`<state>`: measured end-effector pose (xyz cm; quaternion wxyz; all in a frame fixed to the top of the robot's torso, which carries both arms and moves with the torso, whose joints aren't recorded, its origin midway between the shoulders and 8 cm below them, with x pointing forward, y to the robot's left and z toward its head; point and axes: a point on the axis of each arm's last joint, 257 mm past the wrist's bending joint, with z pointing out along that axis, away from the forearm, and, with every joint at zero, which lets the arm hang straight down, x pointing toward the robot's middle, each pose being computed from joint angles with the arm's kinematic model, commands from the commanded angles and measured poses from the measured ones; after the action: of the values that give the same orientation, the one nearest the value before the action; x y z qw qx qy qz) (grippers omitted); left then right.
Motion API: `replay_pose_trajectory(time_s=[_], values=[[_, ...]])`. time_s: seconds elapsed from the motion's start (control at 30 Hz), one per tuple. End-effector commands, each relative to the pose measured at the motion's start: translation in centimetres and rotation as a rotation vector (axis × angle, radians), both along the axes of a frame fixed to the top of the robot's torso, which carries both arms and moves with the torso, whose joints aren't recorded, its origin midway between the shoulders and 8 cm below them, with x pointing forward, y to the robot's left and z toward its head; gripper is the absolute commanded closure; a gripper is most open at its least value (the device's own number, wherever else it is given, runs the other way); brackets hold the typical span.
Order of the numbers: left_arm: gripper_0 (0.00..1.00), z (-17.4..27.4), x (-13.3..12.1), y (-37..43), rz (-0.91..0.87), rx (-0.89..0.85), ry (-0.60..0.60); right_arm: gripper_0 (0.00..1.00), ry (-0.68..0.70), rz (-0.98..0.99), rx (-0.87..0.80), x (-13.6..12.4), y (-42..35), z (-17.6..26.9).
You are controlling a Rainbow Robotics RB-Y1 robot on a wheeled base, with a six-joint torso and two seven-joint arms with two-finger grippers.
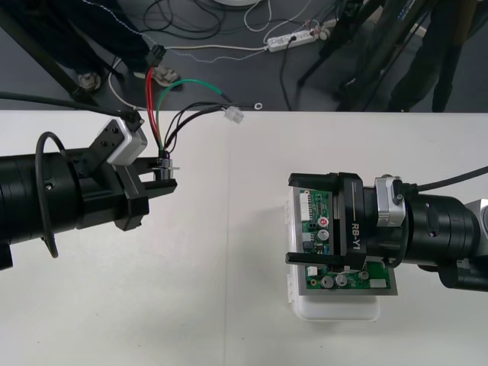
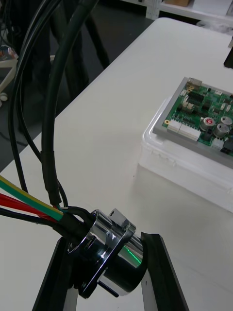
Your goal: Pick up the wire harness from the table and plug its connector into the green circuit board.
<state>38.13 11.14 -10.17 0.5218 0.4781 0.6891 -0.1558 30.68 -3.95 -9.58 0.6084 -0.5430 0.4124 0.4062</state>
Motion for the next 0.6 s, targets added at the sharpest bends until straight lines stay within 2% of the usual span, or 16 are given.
replay_pose_trajectory(time_s=[0.03, 0.6], values=[[1.00, 1.9, -1.9, -0.7, -0.088, 0.029, -0.143, 0.00, -0.093, -0.005, 0.039, 0.1, 0.0, 2.8], [1.00, 6.5, -3.9, -3.1, -0.288, 0.079, -0.431, 0.00, -0.087, -0.008, 0.052, 0.2, -0.2, 3.1]])
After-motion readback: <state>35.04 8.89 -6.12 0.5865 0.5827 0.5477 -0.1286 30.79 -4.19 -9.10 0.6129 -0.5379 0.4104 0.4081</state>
